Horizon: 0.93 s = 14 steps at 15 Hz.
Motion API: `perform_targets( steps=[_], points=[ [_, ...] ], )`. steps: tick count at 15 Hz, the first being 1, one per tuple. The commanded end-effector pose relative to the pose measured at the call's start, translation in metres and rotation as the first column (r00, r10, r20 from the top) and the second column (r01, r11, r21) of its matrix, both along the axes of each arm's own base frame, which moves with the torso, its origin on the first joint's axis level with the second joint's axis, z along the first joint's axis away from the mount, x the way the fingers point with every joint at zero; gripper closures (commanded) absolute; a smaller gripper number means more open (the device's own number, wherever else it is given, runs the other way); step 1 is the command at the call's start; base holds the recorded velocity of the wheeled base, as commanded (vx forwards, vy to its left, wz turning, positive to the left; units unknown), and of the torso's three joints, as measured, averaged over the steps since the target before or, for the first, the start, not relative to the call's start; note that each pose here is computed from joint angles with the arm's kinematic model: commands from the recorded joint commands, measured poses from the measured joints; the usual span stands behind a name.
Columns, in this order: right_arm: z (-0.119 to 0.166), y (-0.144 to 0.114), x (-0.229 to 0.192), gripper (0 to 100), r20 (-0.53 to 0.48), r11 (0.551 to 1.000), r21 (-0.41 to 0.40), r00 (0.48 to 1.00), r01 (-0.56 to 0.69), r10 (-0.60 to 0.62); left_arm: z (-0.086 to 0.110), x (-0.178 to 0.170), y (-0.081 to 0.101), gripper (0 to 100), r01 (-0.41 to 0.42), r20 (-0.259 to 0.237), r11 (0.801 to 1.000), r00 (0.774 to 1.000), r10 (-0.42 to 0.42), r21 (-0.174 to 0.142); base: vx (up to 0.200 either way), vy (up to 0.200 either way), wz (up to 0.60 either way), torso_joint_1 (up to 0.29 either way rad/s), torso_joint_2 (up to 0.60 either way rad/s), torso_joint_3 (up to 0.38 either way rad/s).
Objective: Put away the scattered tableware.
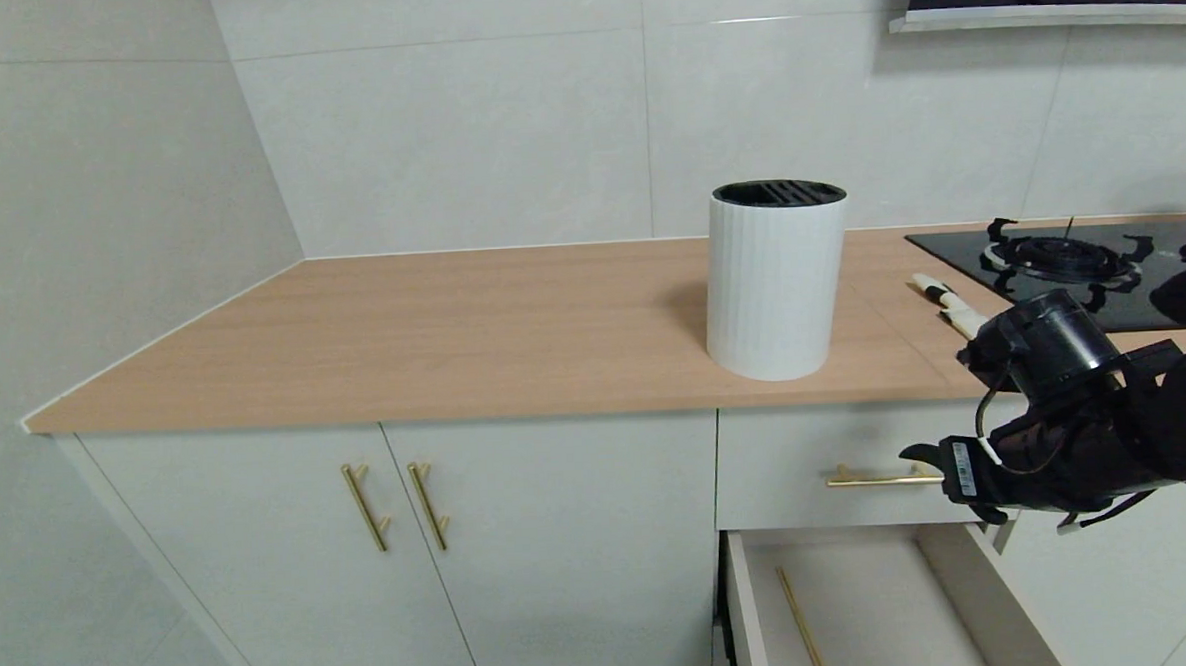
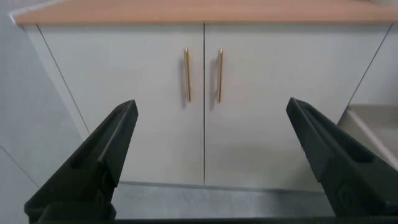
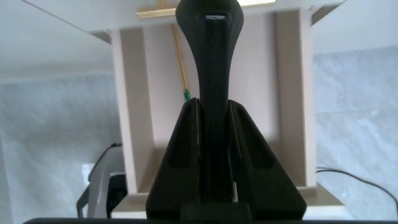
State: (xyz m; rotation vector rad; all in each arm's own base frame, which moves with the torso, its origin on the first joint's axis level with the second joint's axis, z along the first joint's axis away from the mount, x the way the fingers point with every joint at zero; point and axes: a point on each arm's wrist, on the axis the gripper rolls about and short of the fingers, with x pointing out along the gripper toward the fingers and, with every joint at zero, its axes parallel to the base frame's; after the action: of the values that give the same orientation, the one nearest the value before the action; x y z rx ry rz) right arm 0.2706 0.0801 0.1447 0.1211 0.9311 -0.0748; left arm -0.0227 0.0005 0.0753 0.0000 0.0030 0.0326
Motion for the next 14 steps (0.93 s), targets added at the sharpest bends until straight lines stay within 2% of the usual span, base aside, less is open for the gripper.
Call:
perform_targets(
  steps=[1, 8, 14],
  points=[
    [-0.0057, 0.0010, 0.0026, 100, -0.019, 1.000, -0.006, 1.000, -0.001, 0.000, 0.0000, 0.0000, 0.0000, 0, -0.001, 0.000, 1.000, 1.000, 0.001, 0.000, 0.000, 0.000, 0.00, -0.193, 0.48, 0.286],
    [-0.0092, 0.0015, 0.0042, 100, -0.031, 1.000, -0.010, 1.000, -0.001, 0.000, 0.0000, 0.0000, 0.0000, 0, 0.000, 0.000, 1.000, 1.000, 0.000, 0.000, 0.000, 0.000, 0.00, -0.169, 0.47, 0.297],
    [-0.0106, 0.0017, 0.0048, 100, -0.035, 1.000, -0.011, 0.999, -0.001, 0.000, 0.0000, 0.0000, 0.0000, 0, 0.000, 0.000, 1.000, 1.000, 0.000, 0.000, 0.000, 0.000, 0.00, -0.106, 0.42, 0.312]
  ],
)
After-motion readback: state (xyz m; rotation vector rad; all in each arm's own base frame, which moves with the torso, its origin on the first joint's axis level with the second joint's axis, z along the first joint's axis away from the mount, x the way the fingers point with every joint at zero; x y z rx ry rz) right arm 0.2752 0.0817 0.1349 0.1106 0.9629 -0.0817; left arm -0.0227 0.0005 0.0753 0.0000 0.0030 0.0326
